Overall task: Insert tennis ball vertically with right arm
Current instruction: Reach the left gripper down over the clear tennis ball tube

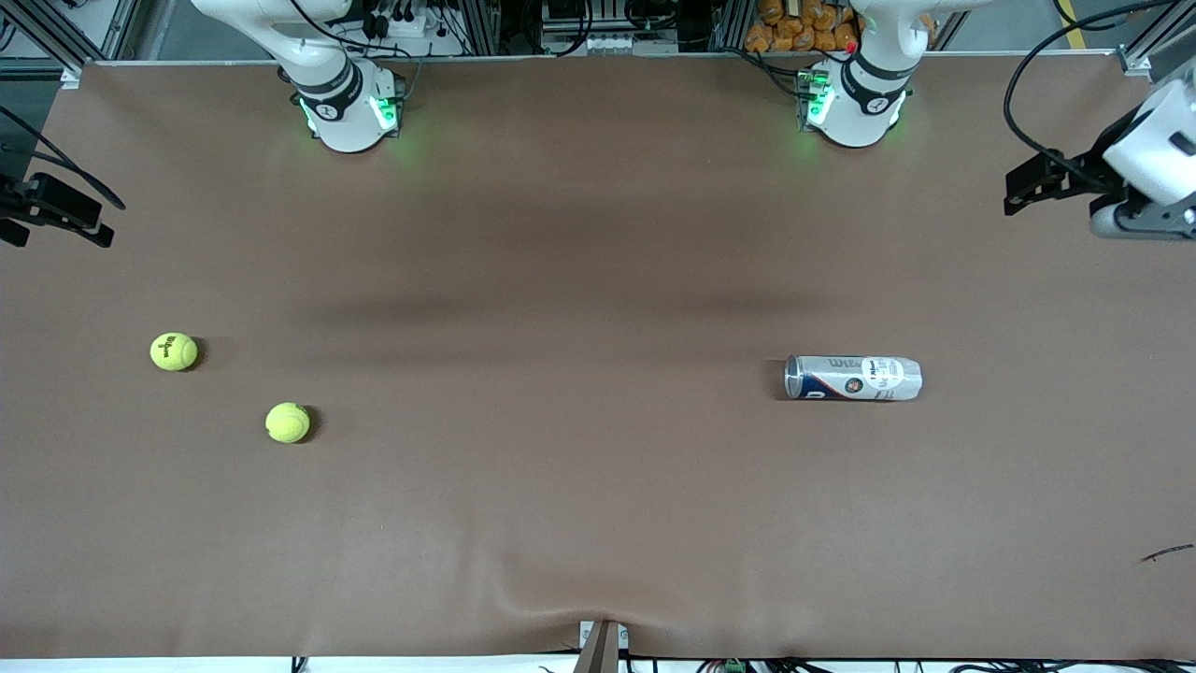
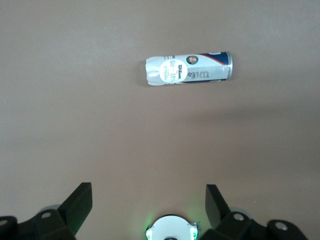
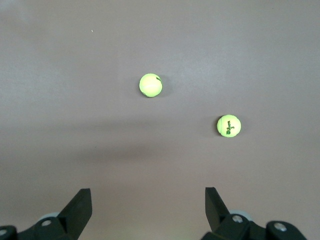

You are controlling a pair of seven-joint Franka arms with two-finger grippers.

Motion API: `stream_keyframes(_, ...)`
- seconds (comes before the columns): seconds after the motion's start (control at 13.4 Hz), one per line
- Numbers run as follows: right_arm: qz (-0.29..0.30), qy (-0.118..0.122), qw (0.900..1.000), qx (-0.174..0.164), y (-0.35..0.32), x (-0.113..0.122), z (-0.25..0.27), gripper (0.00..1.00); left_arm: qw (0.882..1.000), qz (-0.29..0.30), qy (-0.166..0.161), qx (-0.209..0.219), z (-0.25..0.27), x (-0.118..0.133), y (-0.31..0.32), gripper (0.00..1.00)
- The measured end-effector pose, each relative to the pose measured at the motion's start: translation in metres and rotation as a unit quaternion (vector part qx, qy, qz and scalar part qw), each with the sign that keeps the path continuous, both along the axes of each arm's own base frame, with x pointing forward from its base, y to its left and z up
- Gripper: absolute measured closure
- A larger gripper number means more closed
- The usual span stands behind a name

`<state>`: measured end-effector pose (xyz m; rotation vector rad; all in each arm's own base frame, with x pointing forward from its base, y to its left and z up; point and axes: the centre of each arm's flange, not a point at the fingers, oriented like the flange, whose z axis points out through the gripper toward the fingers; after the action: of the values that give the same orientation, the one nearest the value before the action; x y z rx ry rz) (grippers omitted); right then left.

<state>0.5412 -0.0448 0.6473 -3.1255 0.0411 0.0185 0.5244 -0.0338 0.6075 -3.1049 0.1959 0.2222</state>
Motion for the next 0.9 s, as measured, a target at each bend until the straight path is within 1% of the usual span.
stream_keyframes(0.22,0.000,0.000,1.000,0.000,0.000,0.000,0.000,0.00,1.000,-0.019,0.013,-0.003,-0.018,0.008,-0.005,0.00)
stream_keyframes(0.6,0.000,-0.002,1.000,0.000,0.000,0.000,0.002,0.00,0.999,-0.041,0.010,-0.003,-0.057,0.014,-0.024,0.00)
stream_keyframes(0.75,-0.001,-0.001,1.000,0.000,-0.001,0.000,0.002,0.00,0.998,-0.068,0.009,0.007,-0.079,0.015,-0.041,0.00)
stream_keyframes(0.9,-0.001,-0.001,1.000,0.000,-0.001,0.000,0.002,0.00,0.994,-0.110,0.011,0.015,-0.101,0.014,-0.054,0.00)
